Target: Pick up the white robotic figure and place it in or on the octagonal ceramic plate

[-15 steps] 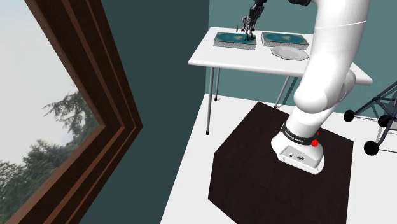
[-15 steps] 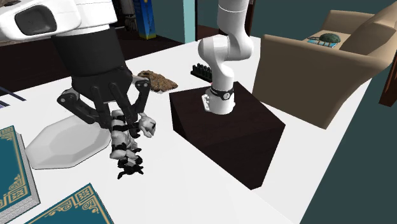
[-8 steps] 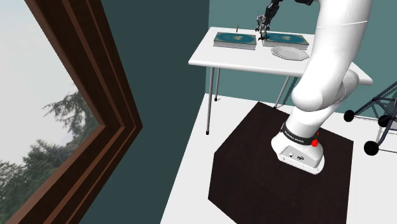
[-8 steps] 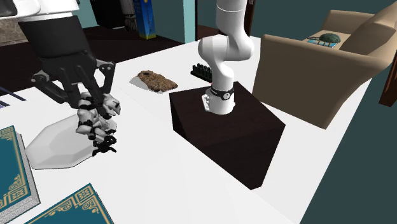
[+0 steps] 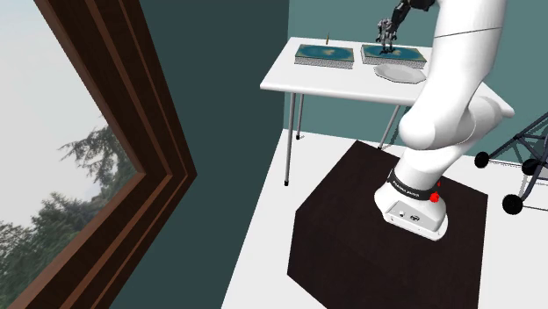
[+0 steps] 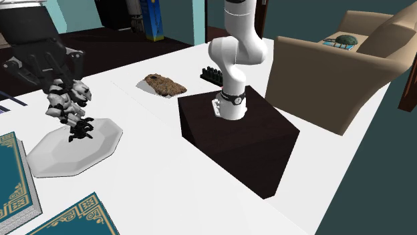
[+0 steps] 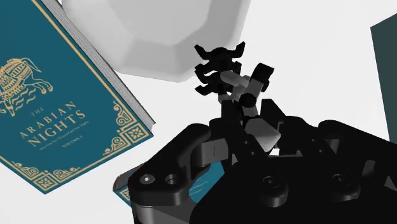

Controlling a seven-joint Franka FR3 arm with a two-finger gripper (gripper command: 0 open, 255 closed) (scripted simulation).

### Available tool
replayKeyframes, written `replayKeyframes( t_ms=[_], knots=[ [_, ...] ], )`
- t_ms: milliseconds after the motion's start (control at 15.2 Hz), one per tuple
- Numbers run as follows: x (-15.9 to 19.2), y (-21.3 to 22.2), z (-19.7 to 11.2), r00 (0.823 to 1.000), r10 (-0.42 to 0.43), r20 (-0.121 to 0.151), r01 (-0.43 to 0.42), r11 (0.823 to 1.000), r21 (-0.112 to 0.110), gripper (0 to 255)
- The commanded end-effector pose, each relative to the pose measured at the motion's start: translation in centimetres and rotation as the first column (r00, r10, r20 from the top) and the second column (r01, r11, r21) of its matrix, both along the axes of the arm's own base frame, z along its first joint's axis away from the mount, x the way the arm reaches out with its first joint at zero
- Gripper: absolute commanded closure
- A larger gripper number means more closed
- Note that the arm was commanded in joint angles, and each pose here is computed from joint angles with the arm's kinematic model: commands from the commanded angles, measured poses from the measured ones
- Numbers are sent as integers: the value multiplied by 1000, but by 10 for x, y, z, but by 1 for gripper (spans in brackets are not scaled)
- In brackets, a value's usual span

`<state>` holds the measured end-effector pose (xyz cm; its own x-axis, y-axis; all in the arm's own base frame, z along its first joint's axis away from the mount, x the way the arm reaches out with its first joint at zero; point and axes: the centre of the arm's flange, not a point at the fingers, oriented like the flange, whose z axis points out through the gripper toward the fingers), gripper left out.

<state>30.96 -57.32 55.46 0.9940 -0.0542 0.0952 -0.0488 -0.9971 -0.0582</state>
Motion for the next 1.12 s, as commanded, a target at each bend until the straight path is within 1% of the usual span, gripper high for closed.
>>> replayKeyframes(
  t_ms=[0,462,1056],
  knots=[
    [-23,-14,1,1000,1,0,-1,1000,0,255],
    [-99,-72,9,1000,1,0,-1,1000,0,255],
    [-99,-72,-39,1000,1,0,-1,1000,0,255]
  ],
)
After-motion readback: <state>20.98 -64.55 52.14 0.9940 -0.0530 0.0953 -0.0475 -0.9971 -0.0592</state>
